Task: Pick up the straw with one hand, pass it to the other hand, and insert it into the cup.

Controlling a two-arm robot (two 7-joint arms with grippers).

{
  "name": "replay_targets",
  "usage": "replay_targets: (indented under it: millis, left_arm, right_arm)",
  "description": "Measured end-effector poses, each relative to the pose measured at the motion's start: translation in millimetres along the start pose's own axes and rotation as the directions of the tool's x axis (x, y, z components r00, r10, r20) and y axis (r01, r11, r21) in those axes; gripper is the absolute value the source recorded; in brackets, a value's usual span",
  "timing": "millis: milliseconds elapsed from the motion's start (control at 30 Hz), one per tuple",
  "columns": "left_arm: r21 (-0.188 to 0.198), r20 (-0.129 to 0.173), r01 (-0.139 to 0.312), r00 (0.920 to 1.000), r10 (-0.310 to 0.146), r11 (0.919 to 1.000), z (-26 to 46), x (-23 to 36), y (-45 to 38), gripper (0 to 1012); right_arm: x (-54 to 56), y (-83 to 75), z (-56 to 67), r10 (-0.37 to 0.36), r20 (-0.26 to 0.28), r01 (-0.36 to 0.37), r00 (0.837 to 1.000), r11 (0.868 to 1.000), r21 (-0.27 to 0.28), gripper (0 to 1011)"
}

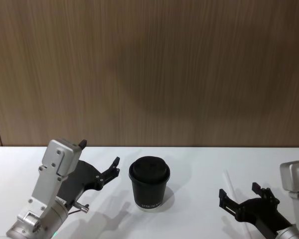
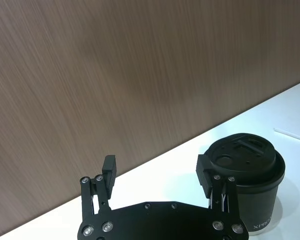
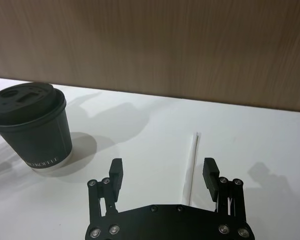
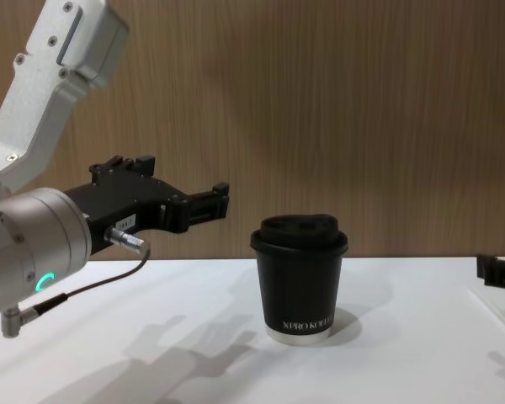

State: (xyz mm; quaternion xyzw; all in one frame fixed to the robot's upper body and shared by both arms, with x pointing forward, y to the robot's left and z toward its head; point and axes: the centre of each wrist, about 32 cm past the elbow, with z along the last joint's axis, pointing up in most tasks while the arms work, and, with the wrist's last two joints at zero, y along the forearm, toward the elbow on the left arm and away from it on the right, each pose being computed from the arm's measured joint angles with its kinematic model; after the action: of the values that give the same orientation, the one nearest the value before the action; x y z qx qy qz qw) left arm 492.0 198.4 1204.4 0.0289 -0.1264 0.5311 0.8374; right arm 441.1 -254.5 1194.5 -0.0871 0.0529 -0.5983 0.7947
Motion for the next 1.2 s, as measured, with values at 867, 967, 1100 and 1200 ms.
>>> replay_targets:
  millis: [867,967,1100,1200]
  left_arm:
    - [0.0,0.0,0.0,1.0,0.0,1.0,0.0,0.0,0.0,1003]
    - [0.0,0.0,0.0,1.0,0.0,1.0,0.0,0.0,0.0,1003]
    - [0.0,0.0,0.0,1.0,0.0,1.0,0.0,0.0,0.0,1003]
    - [0.0,0.0,0.0,1.0,0.0,1.0,0.0,0.0,0.0,1003]
  right_arm:
    - [0.7,-5.5,-8.1,-0.021,-0.016,0.02,1.0,0.996,-0.092,1001]
    - [0.7,-6.6,-7.7,-0.025,-0.024,0.022,0.999,0.994,-0.104,1001]
    - [0.8,-7.7,-6.4,-0.03,-0.038,0.025,0.999,0.993,-0.114,1001]
    - [0.9,-8.5,-4.9,-0.035,-0.046,0.03,0.998,0.992,-0.121,1001]
